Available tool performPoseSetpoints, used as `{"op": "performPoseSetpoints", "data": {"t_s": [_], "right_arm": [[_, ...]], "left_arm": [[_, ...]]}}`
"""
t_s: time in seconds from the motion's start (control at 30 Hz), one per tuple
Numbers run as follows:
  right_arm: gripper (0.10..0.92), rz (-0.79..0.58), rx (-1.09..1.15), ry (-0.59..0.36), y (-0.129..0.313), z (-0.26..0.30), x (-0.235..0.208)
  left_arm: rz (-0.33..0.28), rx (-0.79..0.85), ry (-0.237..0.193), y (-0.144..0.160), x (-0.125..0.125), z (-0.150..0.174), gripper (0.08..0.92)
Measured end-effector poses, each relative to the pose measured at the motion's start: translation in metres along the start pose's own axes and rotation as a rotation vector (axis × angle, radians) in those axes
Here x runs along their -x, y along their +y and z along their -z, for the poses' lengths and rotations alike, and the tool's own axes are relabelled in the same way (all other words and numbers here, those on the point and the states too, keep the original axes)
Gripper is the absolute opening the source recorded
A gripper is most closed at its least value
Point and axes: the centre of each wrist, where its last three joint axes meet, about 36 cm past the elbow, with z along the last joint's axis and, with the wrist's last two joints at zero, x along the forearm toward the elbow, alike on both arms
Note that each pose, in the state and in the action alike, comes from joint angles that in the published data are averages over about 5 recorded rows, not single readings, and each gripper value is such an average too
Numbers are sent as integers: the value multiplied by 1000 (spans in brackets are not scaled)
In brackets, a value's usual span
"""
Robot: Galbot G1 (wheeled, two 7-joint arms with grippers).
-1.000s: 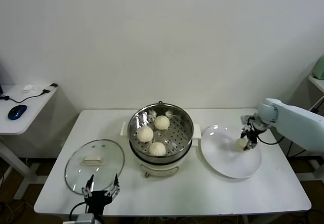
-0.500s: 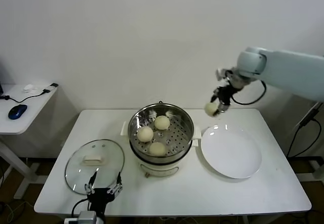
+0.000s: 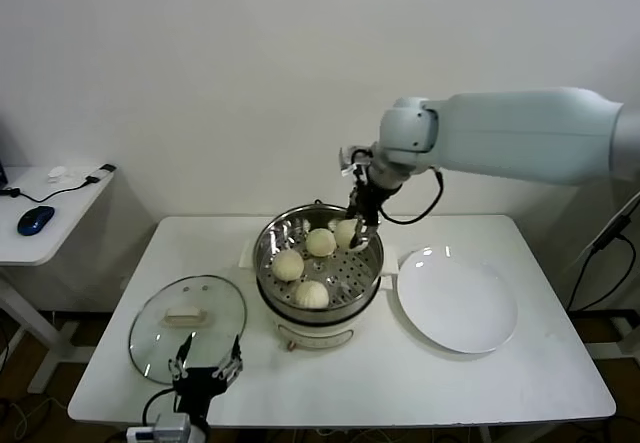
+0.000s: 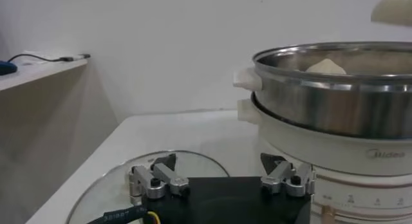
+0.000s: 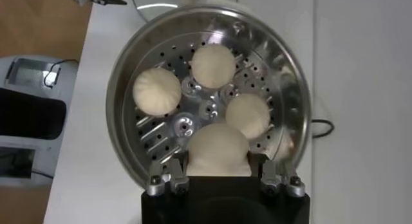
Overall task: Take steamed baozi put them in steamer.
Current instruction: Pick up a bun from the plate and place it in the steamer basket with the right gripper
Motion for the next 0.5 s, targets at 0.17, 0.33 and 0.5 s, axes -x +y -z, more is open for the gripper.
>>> {"op": "performPoseSetpoints", "data": {"t_s": [0.17, 0.33, 0.5], "right_arm": [[628, 10, 10, 24, 5, 3, 32], [628, 21, 23, 48, 9, -2, 60], [629, 32, 28, 60, 15, -3, 80]], "left_arm": [[2, -2, 5, 0, 0, -2, 823], [5, -5, 11, 1, 1, -4, 823], [5, -8, 13, 1, 1, -4, 823]]}}
